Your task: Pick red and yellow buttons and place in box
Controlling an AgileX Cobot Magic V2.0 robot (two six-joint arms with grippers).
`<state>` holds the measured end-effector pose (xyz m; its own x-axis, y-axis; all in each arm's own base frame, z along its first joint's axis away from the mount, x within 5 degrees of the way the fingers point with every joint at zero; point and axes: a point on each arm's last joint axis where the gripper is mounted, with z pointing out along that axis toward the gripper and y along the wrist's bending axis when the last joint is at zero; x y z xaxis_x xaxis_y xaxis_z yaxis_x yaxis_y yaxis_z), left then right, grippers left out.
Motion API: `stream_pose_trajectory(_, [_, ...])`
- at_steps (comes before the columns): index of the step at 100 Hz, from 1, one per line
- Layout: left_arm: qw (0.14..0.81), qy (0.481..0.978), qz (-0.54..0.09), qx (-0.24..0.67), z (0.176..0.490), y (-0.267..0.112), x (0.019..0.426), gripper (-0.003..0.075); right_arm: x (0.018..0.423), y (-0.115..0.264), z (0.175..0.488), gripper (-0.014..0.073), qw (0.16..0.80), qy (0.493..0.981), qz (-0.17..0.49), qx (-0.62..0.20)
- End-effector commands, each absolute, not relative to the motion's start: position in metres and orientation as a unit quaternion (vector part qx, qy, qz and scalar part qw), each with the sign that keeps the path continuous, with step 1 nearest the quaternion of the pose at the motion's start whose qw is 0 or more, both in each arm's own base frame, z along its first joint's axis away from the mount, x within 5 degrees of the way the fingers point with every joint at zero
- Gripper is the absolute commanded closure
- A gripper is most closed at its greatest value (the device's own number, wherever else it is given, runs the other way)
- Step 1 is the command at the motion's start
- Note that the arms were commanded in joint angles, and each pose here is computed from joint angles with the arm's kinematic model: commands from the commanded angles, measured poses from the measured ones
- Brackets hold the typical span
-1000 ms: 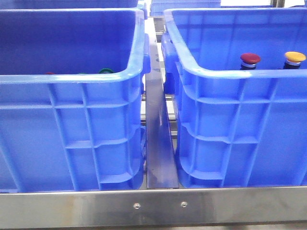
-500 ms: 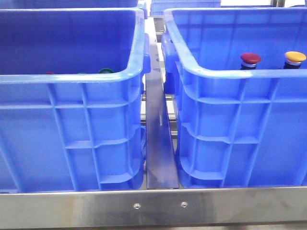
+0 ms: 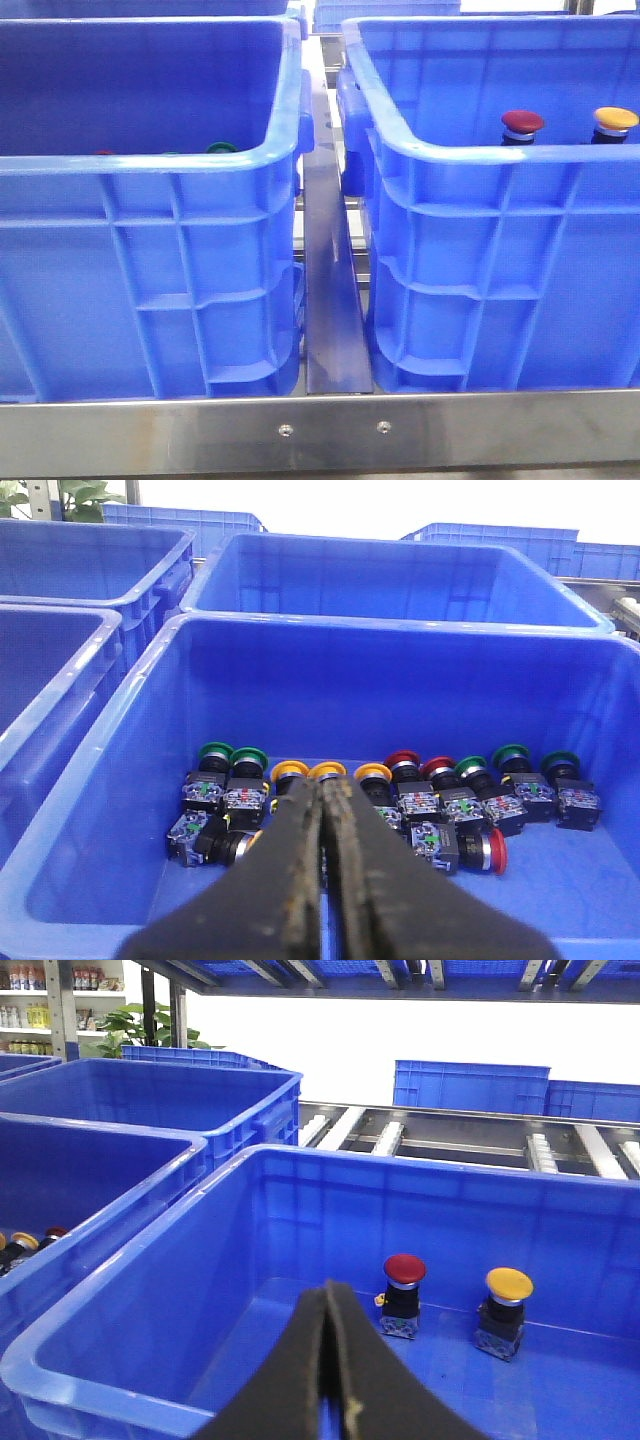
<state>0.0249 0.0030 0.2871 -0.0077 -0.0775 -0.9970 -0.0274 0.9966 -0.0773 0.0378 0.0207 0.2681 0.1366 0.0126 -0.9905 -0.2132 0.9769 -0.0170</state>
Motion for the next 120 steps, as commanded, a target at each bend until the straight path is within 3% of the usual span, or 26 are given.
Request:
stream_pose_trajectory(1, [0.746, 0.665, -0.023, -0.034, 0.303, 0.002, 0.018, 0.0741, 0.037, 0.018, 0.278, 0.0663, 0.763, 0.64, 0.066, -0.062])
stream_pose_trajectory(23, [0.731, 0.681, -0.025, -0.033, 0.275, 0.002, 0.033, 0.0741, 0.037, 0.018, 0.278, 0.0663, 0.763, 0.64, 0.066, -0.062])
stream_pose_trajectory(56, [0.768, 0.639, -0.031, -0.036, 0.214, 0.001, 0.053, 0.0741, 0.037, 0.018, 0.278, 0.0663, 0.763, 0.64, 0.066, -0.062])
stream_pose_trajectory(59, [0.751, 0.658, -0.03, -0.042, 0.212, 0.001, 0.054, 0.0741, 0.037, 0.018, 0.278, 0.0663, 0.763, 0.64, 0.066, -0.062])
stream_pose_trajectory(120, [0.755, 0.653, -0.03, -0.046, 0.212, 0.002, 0.054, 0.0741, 0.037, 0.018, 0.278, 0.0663, 0.762, 0.641, 0.067, -0.063])
